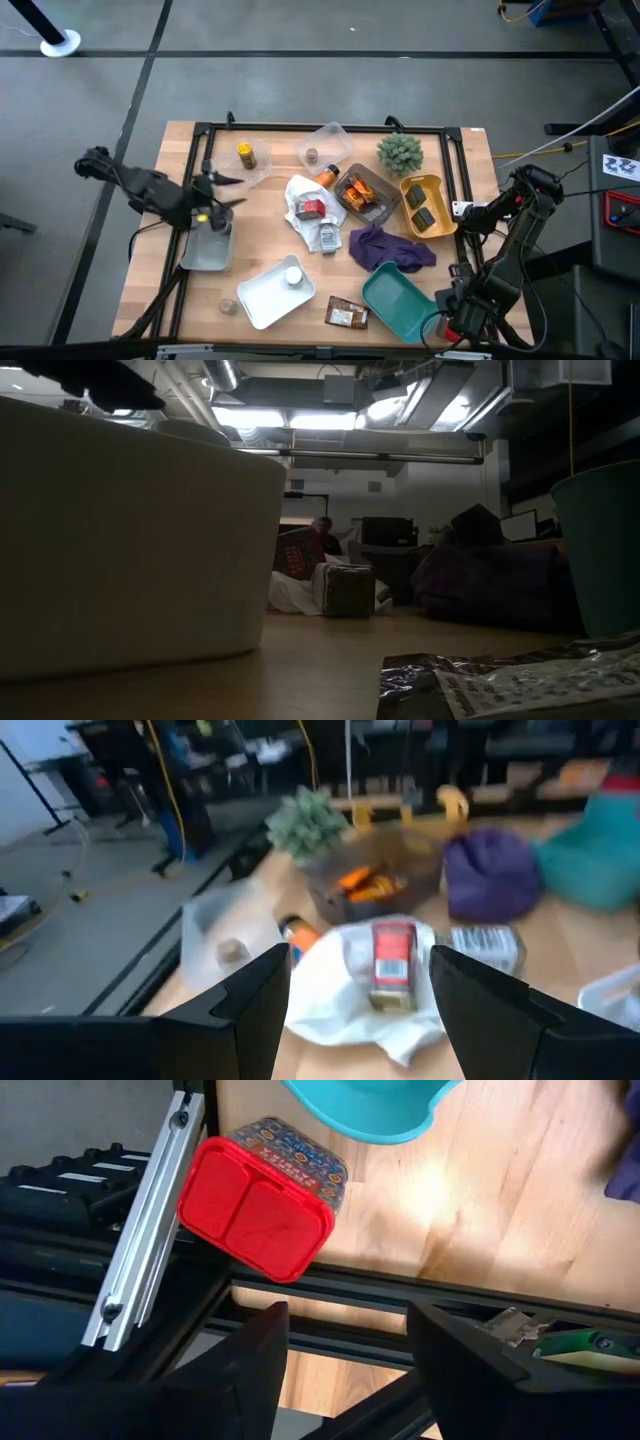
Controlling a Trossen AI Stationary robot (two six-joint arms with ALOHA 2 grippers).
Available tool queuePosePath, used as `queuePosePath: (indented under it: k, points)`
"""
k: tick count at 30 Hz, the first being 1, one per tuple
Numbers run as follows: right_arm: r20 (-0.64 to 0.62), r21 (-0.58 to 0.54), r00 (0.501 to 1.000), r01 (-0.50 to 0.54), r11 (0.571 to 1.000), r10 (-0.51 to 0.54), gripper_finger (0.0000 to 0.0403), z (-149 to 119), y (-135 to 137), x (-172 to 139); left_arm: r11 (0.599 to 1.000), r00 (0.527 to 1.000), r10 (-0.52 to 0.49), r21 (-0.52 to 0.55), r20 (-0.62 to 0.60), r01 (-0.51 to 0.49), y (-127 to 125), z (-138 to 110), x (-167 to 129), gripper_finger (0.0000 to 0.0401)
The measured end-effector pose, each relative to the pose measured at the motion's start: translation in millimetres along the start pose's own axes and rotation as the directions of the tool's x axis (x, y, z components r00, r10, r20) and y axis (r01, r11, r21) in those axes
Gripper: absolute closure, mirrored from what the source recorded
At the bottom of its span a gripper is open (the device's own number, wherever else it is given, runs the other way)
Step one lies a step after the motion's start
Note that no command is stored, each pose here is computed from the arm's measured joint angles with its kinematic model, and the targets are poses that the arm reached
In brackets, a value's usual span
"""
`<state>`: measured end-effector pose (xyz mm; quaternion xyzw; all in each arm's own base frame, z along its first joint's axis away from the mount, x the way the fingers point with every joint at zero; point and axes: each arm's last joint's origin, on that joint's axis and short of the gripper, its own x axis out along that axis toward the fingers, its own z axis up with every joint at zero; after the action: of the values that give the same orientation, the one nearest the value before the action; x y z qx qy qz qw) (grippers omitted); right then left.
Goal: Sort spices by type
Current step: Put the bottom red spice can into the green bin
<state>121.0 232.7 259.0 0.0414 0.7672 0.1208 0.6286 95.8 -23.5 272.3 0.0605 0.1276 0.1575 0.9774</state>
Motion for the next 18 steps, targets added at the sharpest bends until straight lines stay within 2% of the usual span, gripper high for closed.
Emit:
queuePosePath:
  k: [5, 9, 15, 18]
  points:
    - [-0.002, 0.001, 1.0, 0.002, 1.0, -0.002, 0.0198, 0, 0, 0, 0.995, 0.988, -0.064, -0.068, 0.142, 0.074, 22, -16, -23, 0.0177]
    - [-0.011, 0.005, 1.0, 0.016, 1.0, -0.016, 0.0198, -1, -2, 0, 0.984, 0.961, -0.089, -0.125, 0.263, 0.125, 33, -23, -36, 0.0177]
    - [-0.004, 0.007, 0.999, 0.032, 0.999, -0.032, 0.0198, -1, -3, 0, 0.989, 0.968, -0.099, -0.08, 0.229, 0.121, 26, -30, -29, 0.0177]
    - [0.005, 0.002, 0.998, 0.059, 0.998, -0.059, 0.0198, -2, -4, 0, 0.989, 0.973, -0.123, -0.057, 0.196, 0.136, 20, -41, -22, 0.0177]
